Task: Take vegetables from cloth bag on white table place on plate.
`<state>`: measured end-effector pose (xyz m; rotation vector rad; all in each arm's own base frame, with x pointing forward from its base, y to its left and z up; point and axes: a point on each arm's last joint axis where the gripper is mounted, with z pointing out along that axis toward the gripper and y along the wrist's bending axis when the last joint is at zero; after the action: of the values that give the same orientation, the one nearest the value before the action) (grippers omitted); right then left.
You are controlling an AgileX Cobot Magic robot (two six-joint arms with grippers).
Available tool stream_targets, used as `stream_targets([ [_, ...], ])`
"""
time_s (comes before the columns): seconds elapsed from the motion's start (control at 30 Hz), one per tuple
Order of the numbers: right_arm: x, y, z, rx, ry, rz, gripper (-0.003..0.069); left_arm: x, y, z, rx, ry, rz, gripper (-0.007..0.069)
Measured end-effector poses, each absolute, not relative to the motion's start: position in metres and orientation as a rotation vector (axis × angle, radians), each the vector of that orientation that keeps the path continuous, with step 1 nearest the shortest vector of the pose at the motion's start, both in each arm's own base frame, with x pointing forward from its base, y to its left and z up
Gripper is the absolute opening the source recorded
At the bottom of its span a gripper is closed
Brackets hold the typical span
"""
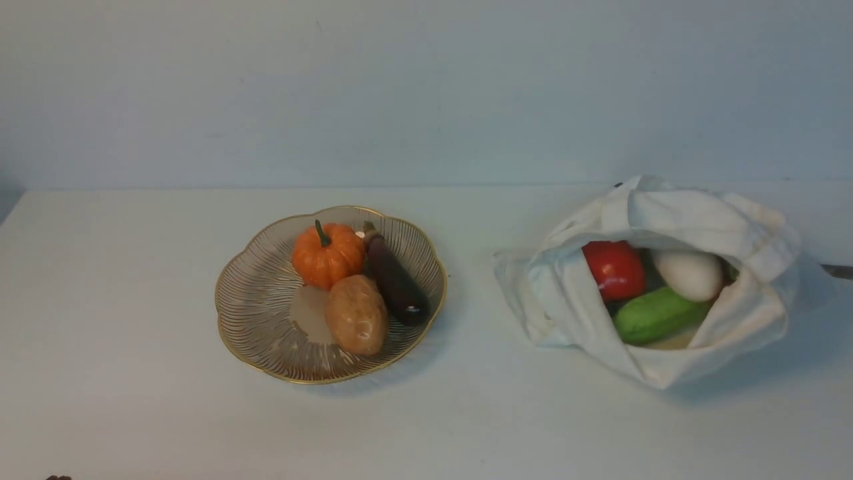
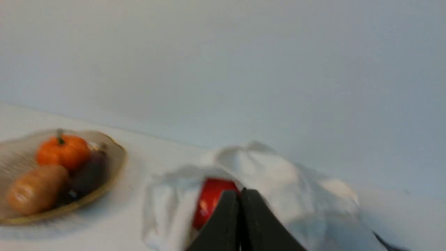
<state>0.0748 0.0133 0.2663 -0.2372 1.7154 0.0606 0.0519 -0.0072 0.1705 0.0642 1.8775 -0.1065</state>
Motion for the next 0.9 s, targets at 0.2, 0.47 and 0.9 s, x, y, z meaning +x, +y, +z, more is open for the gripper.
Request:
stream_targets([
  [0.2,0.057,0.003,0.183,-0.126,1.808,-0.039,-0.0013,0.052,-0.007,0.17,0.064,1.878,-0.107,-0.0008],
  [0.47,0.054,0.002,0.18,-0.109,1.791,-0.052,-0.0013,0.052,-0.007,0.171,0.064,1.877,-0.106,-0.0008],
  [0.9,0.054,0.002,0.18,-0.109,1.791,-0.052,-0.0013,0.052,-0.007,0.171,0.064,1.877,-0.106,-0.0008],
])
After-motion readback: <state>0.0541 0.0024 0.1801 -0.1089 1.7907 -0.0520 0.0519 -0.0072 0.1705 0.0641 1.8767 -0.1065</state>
